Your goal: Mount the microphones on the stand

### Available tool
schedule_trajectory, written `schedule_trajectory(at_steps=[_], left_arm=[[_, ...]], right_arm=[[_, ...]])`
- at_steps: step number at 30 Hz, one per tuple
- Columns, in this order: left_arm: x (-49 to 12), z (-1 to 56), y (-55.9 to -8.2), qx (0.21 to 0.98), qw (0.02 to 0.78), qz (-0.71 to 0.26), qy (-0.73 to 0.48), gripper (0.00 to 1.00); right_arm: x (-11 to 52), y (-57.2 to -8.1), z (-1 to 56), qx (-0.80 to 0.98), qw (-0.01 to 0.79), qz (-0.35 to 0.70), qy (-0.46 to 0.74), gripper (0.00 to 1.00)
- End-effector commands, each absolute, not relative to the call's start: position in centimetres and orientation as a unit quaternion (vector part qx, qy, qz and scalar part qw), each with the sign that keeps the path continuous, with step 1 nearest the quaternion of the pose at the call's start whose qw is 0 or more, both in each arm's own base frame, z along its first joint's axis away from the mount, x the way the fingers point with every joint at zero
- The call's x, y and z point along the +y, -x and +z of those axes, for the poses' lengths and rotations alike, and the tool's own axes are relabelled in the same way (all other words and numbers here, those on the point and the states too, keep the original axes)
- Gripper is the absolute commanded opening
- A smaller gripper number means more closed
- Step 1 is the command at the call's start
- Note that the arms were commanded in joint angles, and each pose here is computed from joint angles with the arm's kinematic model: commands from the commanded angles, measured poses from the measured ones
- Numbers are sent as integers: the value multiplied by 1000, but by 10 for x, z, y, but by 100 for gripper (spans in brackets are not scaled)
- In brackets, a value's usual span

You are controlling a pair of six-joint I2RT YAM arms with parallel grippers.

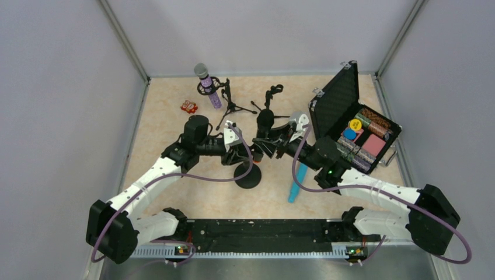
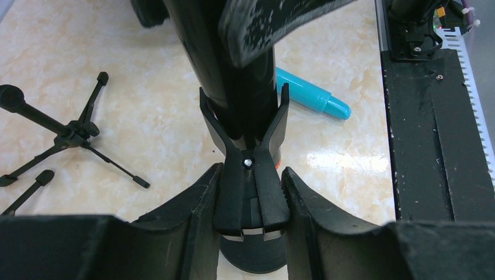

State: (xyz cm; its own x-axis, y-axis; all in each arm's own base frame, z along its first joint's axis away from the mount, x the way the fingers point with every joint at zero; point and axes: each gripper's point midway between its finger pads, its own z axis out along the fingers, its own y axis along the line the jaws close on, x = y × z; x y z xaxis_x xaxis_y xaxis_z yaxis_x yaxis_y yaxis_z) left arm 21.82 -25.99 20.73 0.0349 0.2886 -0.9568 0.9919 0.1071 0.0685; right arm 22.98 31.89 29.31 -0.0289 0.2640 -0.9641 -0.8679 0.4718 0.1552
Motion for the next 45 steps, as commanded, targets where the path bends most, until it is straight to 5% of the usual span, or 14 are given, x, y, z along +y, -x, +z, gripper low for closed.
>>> schedule_trajectory(at_steps=[1,17,19,23,27,30,45], left_arm=[[-264,228,-221,557,485,-377,-559,0],[-265,228,-222,558,485,-377,-558,0],[-265,227,-223,558,485,-378,-558,18],[-265,227,-223,560,485,-378,-556,62],[-264,228,-226,564,490,-372,-550,81],[-263,228,-227,567,494,-367,-548,98],[-263,228,-228,567,497,-364,-547,99]], right_arm=[[324,-228,320,523,680,447,252,0],[334,-222,313,523,673,458,251,0],[333,-222,311,528,672,455,251,0],[332,-222,310,530,671,452,254,16],[329,-223,311,534,672,451,245,51],[327,-223,312,536,673,448,241,64],[318,-225,305,562,667,423,246,89]])
